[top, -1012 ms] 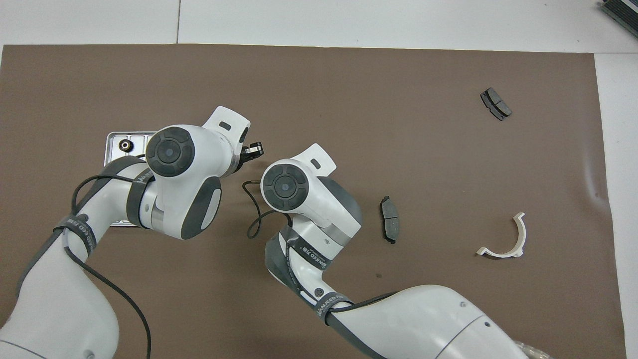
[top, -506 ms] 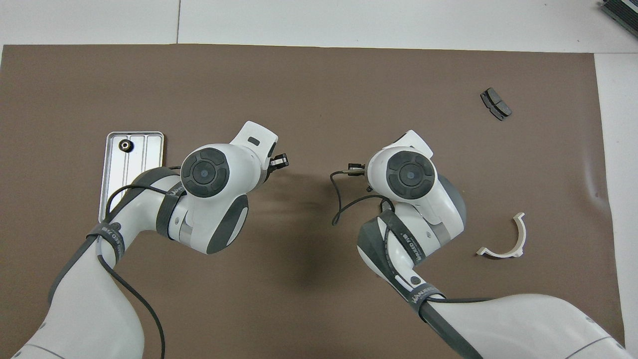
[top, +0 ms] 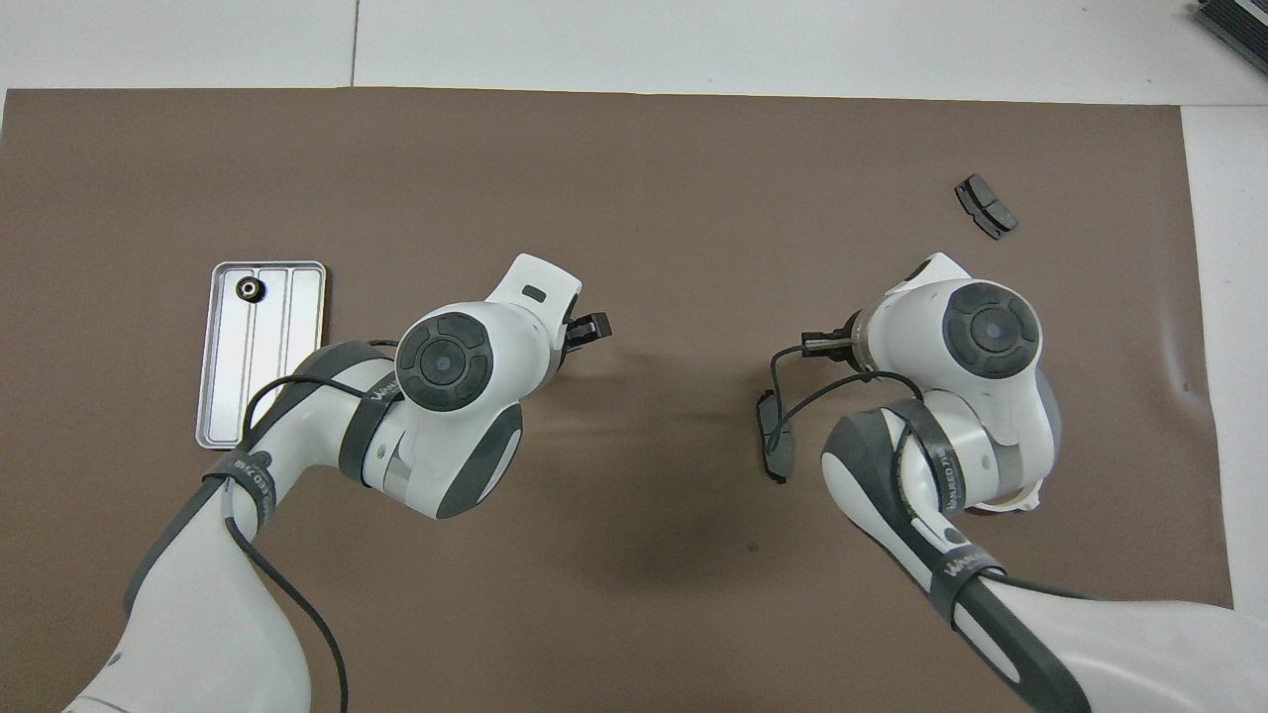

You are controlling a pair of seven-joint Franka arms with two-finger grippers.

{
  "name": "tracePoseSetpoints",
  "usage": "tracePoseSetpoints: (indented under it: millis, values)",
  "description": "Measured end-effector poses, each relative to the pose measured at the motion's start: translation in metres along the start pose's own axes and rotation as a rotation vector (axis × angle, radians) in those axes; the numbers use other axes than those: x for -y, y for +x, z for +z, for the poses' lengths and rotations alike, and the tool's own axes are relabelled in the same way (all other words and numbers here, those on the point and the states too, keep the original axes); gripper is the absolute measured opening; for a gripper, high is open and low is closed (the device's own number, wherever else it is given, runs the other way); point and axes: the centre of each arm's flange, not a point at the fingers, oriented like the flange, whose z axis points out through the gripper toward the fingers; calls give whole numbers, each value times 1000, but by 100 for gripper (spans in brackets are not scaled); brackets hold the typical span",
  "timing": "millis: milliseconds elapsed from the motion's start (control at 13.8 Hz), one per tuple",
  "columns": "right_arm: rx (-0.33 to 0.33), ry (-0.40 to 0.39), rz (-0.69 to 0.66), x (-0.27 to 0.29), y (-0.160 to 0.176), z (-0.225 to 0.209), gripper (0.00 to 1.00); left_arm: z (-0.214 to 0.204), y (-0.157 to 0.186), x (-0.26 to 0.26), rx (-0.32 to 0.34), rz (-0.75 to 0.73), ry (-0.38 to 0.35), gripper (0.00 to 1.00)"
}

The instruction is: Place bearing gear from tray to pile

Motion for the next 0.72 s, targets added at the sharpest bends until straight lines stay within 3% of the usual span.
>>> tracePoseSetpoints:
  millis: [217, 361, 723]
  values:
    - [27, 28, -42, -63, -6, 6, 34, -10, 53, 46, -40, -46, 9, 94]
    - [40, 25, -66, -99, -10, 11, 34, -16, 97, 102, -61, -47, 36, 93]
    - [38, 16, -102, -160, -16, 18, 34, -30, 166, 253, -43, 88, 122, 93]
